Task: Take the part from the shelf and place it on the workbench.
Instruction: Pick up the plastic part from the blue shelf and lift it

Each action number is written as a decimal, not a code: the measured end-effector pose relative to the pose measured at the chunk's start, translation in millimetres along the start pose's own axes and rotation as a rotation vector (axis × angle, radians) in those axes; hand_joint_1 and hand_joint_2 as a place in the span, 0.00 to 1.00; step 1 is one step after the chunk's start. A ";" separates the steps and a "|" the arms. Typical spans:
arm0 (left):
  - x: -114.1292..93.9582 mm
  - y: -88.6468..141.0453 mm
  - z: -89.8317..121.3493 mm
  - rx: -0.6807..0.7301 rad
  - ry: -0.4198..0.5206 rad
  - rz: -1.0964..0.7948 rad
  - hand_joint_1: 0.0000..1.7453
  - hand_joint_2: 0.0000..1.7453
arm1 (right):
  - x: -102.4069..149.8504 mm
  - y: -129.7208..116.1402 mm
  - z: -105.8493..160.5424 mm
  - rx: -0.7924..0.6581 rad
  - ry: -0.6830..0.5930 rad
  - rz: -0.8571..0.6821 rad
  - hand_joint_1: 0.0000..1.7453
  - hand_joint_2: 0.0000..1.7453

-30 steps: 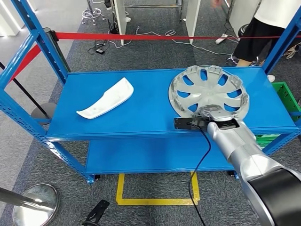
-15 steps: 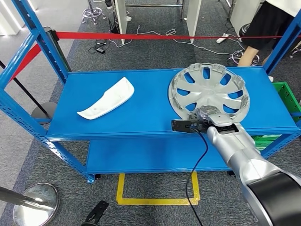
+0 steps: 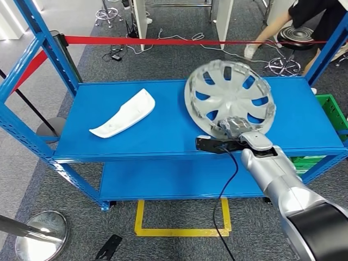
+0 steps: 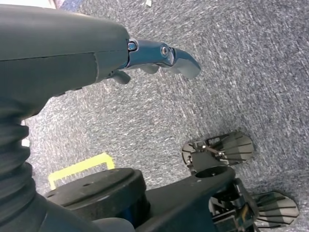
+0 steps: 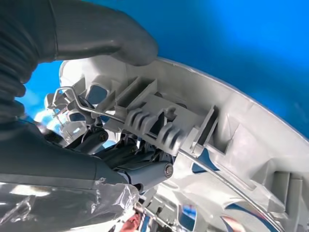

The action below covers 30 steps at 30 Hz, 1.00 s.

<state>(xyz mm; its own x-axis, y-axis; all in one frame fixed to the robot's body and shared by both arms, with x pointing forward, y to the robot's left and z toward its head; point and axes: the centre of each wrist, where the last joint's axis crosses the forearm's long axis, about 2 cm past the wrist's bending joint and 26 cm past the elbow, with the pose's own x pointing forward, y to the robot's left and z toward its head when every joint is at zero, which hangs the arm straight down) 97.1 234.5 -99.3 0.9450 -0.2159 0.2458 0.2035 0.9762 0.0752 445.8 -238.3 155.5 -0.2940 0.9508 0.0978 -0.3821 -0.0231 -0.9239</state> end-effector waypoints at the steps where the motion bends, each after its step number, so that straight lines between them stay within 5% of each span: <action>1: -1.9 -0.1 0.1 0.002 0.000 0.003 0.00 1.00 | 1.1 -2.4 -0.2 -0.039 -0.022 -0.009 1.00 1.00; 5: -8.8 -0.7 0.3 0.008 0.004 0.017 0.00 0.00 | 7.4 -14.7 -1.3 -0.163 -0.091 -0.029 1.00 1.00; 17: -21.8 -1.9 1.1 0.019 0.010 0.044 0.00 0.00 | 35.8 -36.0 3.0 -0.392 -0.218 -0.099 1.00 1.00; 21: -23.3 -1.8 1.2 0.027 0.003 0.047 0.00 1.00 | 39.1 -37.1 5.6 -0.431 -0.234 -0.118 1.00 1.00; 30: -26.5 2.2 1.0 0.081 0.011 0.047 0.00 1.00 | 36.9 -25.4 13.7 -0.505 -0.256 -0.152 1.00 1.00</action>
<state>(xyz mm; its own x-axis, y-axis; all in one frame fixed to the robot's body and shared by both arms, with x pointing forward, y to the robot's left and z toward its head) 72.2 242.3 -104.7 0.9559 -0.1695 0.2400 0.1381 0.9801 0.1423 432.6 -206.9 187.6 -0.4950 0.8256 0.2710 0.0104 0.3175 -0.9482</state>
